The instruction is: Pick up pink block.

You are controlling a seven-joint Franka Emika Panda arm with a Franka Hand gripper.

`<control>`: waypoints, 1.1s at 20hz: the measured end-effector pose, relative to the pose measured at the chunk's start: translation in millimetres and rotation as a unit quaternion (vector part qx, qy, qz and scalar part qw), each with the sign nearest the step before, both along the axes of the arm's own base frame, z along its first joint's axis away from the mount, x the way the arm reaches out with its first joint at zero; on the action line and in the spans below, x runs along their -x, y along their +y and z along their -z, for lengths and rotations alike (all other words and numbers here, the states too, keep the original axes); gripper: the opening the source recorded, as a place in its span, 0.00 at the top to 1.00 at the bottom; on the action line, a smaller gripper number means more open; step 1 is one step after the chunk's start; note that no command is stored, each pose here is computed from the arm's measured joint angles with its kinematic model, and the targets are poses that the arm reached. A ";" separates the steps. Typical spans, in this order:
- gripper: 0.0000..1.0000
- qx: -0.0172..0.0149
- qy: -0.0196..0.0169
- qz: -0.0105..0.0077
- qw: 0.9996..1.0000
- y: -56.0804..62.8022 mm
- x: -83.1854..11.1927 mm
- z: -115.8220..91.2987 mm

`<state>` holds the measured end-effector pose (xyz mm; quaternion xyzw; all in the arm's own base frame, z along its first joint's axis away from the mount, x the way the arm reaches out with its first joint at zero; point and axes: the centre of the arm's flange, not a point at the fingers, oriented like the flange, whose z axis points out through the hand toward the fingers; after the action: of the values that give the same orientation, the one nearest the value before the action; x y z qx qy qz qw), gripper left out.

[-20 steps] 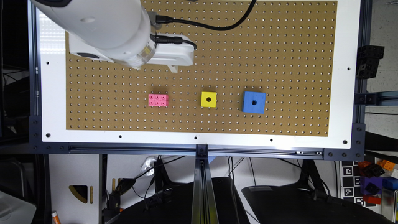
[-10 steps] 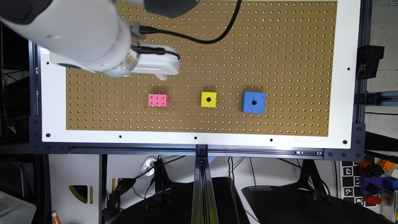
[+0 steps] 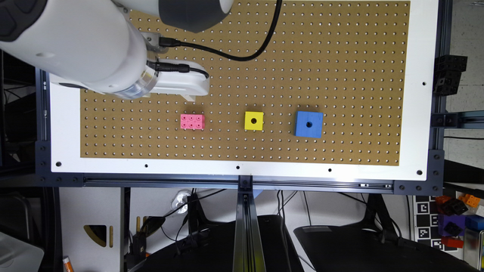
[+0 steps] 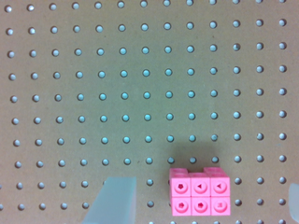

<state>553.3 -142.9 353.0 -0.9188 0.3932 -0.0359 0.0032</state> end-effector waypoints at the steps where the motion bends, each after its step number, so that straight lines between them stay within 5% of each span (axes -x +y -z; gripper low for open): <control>1: 0.00 0.000 -0.001 -0.001 1.000 0.6 -0.8 -0.6; 5: 0.00 0.000 -0.002 -0.002 1.000 0.9 -5.3 0.1; 9: 0.00 -0.003 0.007 -0.005 1.000 2.6 -11.8 30.2; 14: 0.00 -0.004 0.010 -0.005 1.000 0.3 -24.6 57.3; 17: 0.00 -0.006 0.017 -0.006 1.000 0.3 -25.6 82.7; 22: 0.00 -0.007 0.016 -0.006 1.000 0.2 -29.9 100.6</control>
<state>583.2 -142.8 252.4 -0.9216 0.3876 -0.0184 0.0033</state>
